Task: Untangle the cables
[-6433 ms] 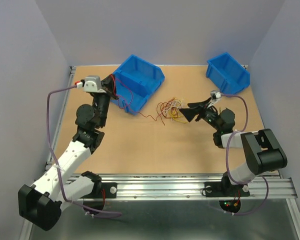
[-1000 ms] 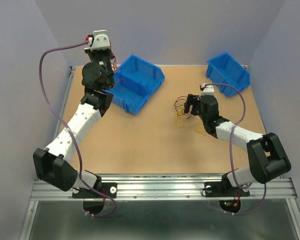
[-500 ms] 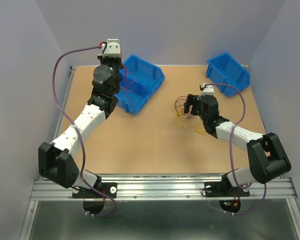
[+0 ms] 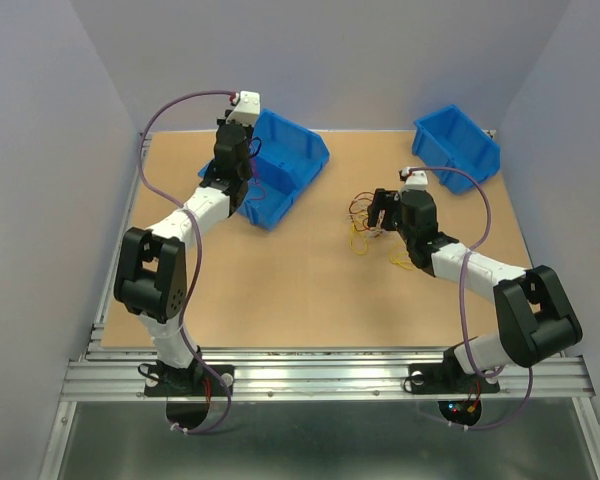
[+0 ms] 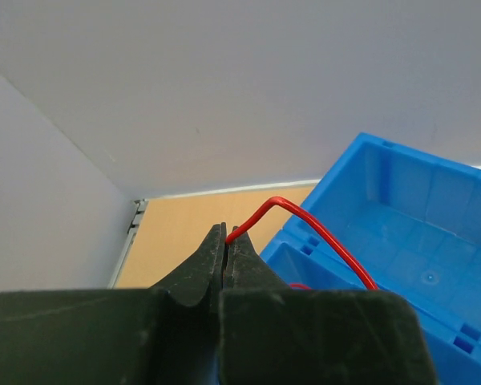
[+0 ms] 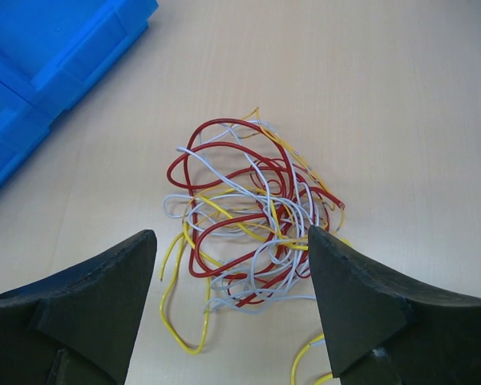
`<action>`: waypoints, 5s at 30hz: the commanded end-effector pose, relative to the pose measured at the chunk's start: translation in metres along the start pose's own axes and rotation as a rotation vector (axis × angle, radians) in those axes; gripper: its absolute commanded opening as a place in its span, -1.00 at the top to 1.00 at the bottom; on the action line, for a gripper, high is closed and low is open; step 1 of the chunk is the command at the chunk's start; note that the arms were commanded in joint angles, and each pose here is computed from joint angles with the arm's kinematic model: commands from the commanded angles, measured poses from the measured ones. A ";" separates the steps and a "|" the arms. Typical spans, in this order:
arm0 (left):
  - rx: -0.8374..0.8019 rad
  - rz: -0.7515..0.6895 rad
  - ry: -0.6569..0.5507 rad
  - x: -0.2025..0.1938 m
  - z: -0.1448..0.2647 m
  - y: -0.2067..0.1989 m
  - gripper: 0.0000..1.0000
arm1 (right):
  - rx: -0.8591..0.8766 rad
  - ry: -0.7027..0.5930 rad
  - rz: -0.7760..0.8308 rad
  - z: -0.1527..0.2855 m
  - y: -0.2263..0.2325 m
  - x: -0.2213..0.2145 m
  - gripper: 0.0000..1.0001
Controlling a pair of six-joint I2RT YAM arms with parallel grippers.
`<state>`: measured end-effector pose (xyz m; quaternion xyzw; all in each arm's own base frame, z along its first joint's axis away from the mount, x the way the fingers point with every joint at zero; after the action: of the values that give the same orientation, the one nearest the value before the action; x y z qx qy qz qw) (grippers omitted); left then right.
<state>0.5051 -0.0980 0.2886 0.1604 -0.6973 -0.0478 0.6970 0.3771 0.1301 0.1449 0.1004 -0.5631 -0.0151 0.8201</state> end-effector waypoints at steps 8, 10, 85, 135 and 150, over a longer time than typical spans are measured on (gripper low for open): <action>0.031 -0.154 0.120 -0.057 -0.015 -0.017 1.00 | 0.028 -0.072 -0.027 0.007 0.005 0.016 -0.61; 0.063 -0.215 0.169 -0.073 -0.011 -0.021 1.00 | 0.025 -0.073 -0.027 0.008 0.004 0.015 -0.61; -0.397 0.242 -0.419 0.030 0.176 0.010 -0.98 | -0.044 -0.009 0.293 -0.086 0.009 0.032 -0.28; -1.342 -0.161 -0.353 -0.013 0.242 -0.164 -0.30 | 0.965 -0.064 0.260 0.071 0.129 -0.003 0.99; -1.330 -0.182 -0.328 -0.018 0.235 -0.161 -0.25 | 0.858 -0.089 0.213 0.063 0.123 0.004 0.99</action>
<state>0.2886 -0.2837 0.1953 -0.2658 -0.5669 -0.5540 0.5487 0.3032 0.2430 0.1760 0.3856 -0.5193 0.3308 0.6872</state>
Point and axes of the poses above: each gripper's point midway between its finger pads, its own z axis back along the fingers, its own y axis along the line the jaws close on, x = y × z, the point moved 3 cm from there along z, back along the fingers
